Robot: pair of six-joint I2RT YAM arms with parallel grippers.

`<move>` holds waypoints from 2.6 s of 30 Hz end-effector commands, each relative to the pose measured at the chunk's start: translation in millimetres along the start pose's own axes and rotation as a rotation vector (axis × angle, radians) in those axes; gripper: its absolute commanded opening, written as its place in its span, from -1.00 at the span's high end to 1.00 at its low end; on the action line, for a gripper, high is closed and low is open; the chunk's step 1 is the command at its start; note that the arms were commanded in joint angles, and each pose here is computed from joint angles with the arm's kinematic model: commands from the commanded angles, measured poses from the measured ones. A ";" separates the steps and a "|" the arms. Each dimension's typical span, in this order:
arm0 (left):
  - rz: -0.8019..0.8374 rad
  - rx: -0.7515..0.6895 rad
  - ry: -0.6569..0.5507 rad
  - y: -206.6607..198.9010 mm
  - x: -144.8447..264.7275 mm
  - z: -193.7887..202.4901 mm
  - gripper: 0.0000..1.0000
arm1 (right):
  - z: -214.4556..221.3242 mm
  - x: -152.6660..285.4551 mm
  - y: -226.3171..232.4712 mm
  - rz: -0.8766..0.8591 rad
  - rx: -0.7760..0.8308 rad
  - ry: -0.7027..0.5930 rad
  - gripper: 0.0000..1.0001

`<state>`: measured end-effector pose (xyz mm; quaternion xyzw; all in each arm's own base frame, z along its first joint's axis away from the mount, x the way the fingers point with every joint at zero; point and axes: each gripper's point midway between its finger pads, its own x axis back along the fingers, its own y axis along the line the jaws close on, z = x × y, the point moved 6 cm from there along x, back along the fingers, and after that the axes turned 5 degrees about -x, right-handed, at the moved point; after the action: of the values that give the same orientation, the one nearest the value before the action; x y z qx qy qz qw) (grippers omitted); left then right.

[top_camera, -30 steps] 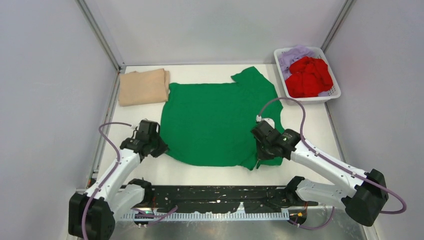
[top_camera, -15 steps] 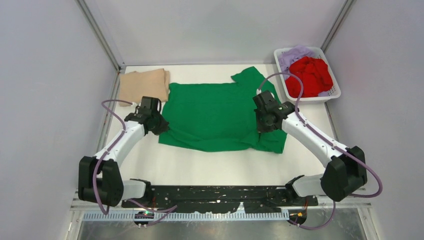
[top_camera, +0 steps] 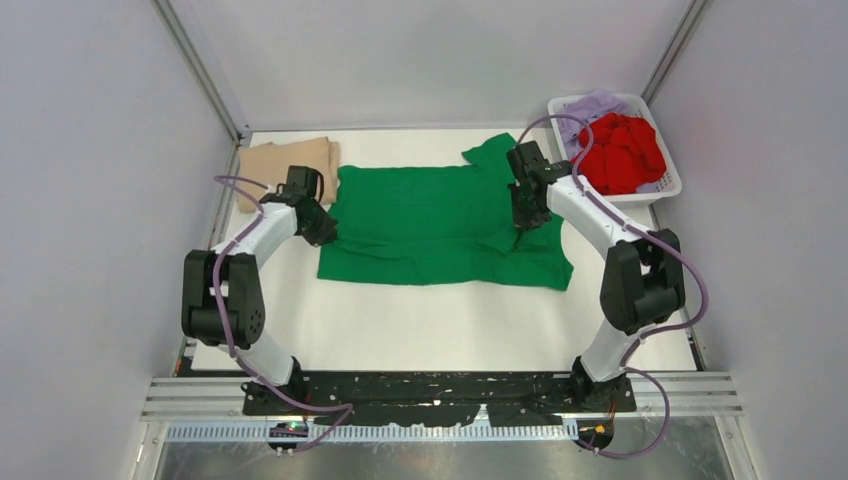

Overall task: Fold and stack the t-shirts
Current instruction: Fold the flattened tshirt in 1/3 of the way

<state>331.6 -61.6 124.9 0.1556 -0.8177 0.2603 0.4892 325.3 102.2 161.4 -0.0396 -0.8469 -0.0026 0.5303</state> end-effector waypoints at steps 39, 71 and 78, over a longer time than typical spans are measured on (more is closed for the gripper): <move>0.324 -0.163 0.089 -52.2 -3.7 12.8 -0.99 | -14.6 -62.9 58.3 -0.477 -0.135 -0.105 -0.91; 0.246 -0.197 0.079 -47.5 -13.8 6.6 -0.99 | -11.1 -47.9 48.6 -0.395 -0.190 -0.203 -0.91; 0.253 -0.196 0.086 -44.8 -13.7 10.4 -0.99 | 6.3 -60.5 58.8 -0.447 -0.182 -0.149 -0.91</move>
<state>351.0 -103.4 101.1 0.0152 -0.8123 0.2438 0.5296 337.1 142.9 90.6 0.0733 -0.8603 -0.1799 0.4713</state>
